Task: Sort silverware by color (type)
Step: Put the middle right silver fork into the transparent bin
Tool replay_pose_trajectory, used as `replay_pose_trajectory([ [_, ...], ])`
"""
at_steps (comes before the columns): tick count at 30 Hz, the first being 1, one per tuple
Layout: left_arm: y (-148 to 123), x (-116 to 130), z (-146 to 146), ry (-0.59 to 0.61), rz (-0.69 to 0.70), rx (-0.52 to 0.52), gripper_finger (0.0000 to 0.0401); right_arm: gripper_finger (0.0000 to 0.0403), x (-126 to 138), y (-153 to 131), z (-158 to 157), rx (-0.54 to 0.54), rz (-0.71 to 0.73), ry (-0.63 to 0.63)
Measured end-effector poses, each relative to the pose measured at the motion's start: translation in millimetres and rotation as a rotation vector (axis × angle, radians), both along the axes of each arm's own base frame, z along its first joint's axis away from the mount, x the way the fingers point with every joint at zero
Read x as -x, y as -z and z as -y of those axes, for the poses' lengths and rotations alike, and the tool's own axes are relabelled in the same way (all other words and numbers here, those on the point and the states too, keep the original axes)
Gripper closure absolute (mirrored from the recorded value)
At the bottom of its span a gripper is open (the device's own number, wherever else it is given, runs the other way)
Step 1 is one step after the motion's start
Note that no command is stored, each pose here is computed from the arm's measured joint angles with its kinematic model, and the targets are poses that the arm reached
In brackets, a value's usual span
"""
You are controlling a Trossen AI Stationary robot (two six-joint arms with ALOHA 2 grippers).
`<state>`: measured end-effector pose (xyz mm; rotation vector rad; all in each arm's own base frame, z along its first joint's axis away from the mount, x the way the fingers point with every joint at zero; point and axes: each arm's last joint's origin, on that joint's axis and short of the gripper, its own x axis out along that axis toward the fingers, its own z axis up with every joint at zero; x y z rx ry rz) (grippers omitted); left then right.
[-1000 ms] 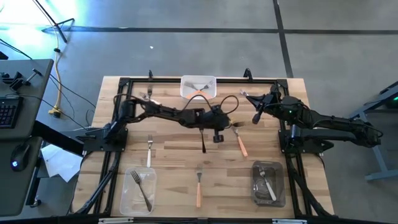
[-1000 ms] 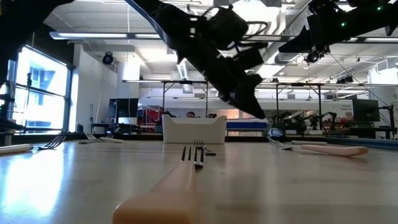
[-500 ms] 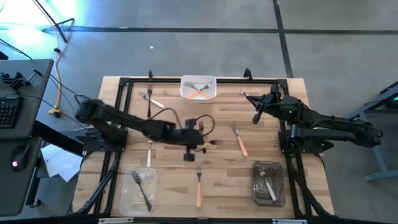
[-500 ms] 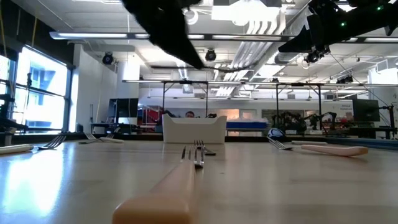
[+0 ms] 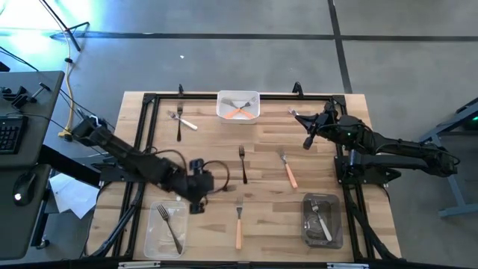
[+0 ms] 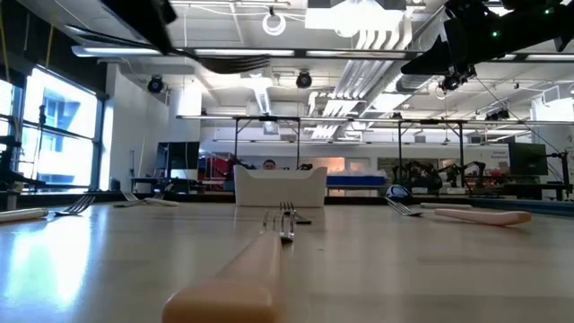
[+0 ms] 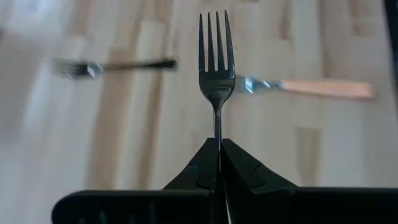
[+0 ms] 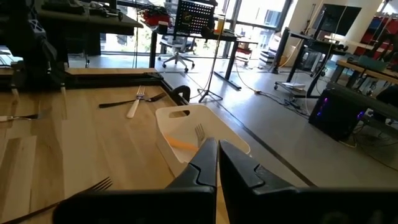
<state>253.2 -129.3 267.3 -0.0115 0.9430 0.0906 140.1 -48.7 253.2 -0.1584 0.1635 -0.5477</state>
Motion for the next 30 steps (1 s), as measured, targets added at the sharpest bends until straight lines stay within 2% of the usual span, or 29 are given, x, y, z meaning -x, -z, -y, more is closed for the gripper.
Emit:
replay_pose_trajectory([
  [5, 1.7, 20.1, 26.2, -0.075, -0.019, 0.097, 0.0401, 0.0402, -0.2, -1.5, 0.0, 0.031, -0.001, -0.004],
  [11, 0.6, 45.5, 57.4, -0.223, 0.059, 0.208, 0.0401, 0.0402, -0.3, -3.7, 0.1, 0.073, -0.002, -0.008],
  [19, 1.8, 83.9, 101.3, -0.338, 0.134, 0.343, 0.0401, 0.0402, -0.5, -6.6, 0.1, 0.125, -0.001, -0.012],
  [21, 3.5, 91.5, 113.2, -0.363, 0.112, 0.352, 0.0401, 0.0402, -0.7, -6.4, -0.1, 0.125, -0.001, -0.020],
  [26, 13.8, 111.2, 137.9, -0.486, -0.004, 0.292, 0.0401, 0.0402, -1.2, -6.4, -1.1, 0.101, 0.014, -0.059],
  [30, 28.1, 119.6, 156.2, -0.578, -0.042, 0.252, 0.0401, 0.0402, -1.2, -5.3, -1.2, 0.073, 0.018, -0.061],
])
